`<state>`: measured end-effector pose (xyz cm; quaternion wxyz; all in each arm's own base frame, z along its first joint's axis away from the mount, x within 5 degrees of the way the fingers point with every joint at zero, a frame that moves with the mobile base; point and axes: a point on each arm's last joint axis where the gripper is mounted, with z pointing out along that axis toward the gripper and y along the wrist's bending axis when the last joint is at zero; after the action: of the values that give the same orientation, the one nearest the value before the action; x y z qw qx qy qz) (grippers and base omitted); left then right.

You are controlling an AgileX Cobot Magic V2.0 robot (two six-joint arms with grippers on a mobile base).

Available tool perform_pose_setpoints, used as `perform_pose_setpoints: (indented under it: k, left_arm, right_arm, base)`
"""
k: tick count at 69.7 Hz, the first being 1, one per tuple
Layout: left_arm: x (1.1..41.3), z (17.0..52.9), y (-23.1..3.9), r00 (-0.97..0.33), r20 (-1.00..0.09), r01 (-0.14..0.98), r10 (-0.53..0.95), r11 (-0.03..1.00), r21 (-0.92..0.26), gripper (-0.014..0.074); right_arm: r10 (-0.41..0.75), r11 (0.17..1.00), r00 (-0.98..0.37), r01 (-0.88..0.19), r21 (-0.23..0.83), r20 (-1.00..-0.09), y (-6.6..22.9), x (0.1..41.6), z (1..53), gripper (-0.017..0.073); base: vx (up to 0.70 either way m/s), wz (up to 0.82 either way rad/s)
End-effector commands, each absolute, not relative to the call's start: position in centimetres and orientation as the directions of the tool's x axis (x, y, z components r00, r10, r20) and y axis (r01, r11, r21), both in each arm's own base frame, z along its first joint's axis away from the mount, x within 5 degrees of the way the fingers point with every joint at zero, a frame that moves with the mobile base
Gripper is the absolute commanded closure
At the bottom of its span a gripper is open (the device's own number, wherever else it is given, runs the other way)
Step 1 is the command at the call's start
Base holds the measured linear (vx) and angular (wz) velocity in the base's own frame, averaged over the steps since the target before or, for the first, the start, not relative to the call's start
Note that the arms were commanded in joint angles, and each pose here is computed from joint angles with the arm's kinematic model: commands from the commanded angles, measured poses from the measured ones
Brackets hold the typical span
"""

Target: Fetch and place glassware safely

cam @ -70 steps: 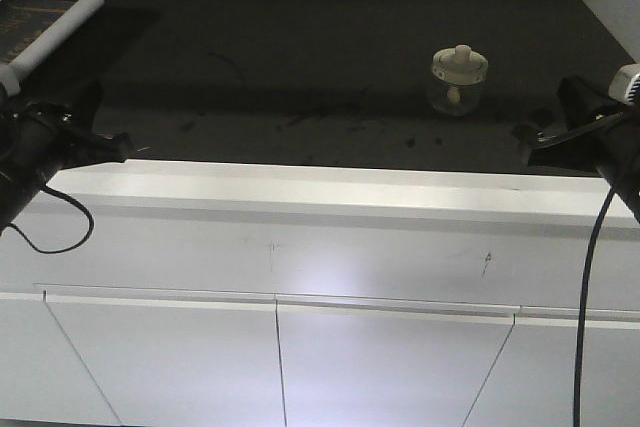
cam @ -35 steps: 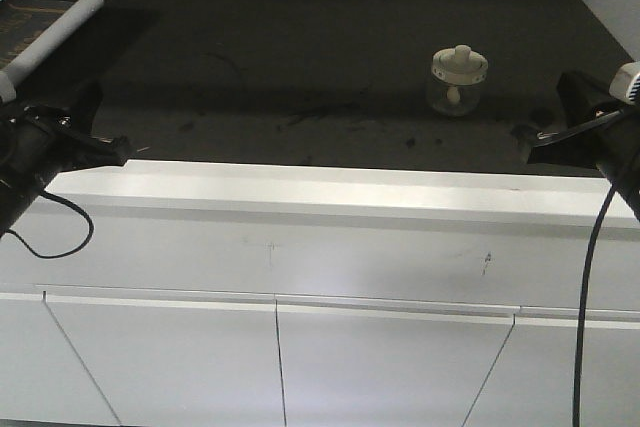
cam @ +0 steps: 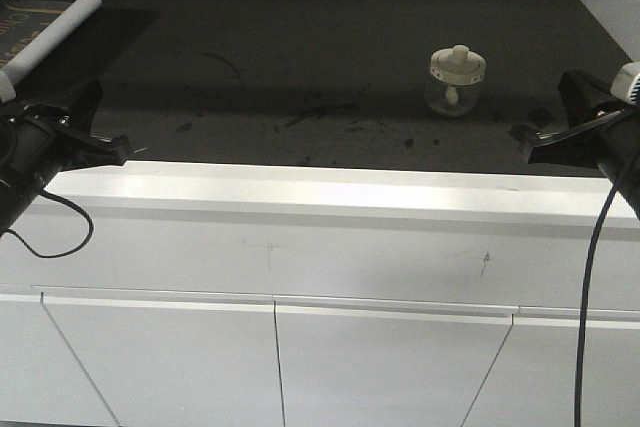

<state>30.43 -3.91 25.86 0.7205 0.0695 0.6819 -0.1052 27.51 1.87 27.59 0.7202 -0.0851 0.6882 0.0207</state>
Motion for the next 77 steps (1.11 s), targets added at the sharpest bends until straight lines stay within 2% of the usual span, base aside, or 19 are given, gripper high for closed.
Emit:
perform_pose_setpoints:
  k: [1,26,39,56,65,77]
  left_arm:
    - [30.1,28.4,-3.8,0.191,-0.980,0.249,-0.060,0.969,-0.010,0.0601]
    - [30.1,28.4,-3.8,0.203,-0.979,0.241,-0.023,0.970,0.027,0.0601]
    - [30.1,28.5,-3.8,0.206,-0.978,0.241,-0.024,0.970,0.027,0.0601]
    - [30.1,28.5,-3.8,0.207,-0.978,0.241,-0.024,0.970,0.027,0.0601]
    - [30.1,28.5,-3.8,0.207,-0.978,0.241,-0.024,0.970,0.027,0.0601]
    - [30.1,28.4,-3.8,0.203,-0.979,0.236,-0.028,0.972,0.021,0.0601]
  right_arm:
    - [-0.073,0.984,0.185,-0.147,-0.101,-0.980,2.0,27.2,29.9,0.0560]
    - [-0.072,0.983,0.156,-0.153,-0.096,-0.985,2.0,28.1,28.8,0.0560]
    - [-0.054,0.982,0.205,-0.166,-0.089,-0.977,2.2,29.0,27.9,0.0560]
    - [-0.064,0.980,0.180,-0.173,-0.095,-0.982,2.3,32.6,27.6,0.0550]
    - [-0.126,0.970,0.121,-0.191,-0.148,-0.985,2.6,35.6,28.3,0.0505]
    - [-0.155,0.963,0.098,-0.206,-0.173,-0.983,2.8,39.4,28.5,0.0363]
  base:
    - [0.00,0.00]
    - [0.00,0.00]
    - [0.01,0.00]
    - [0.00,0.00]
    - [0.00,0.00]
    - [0.00,0.00]
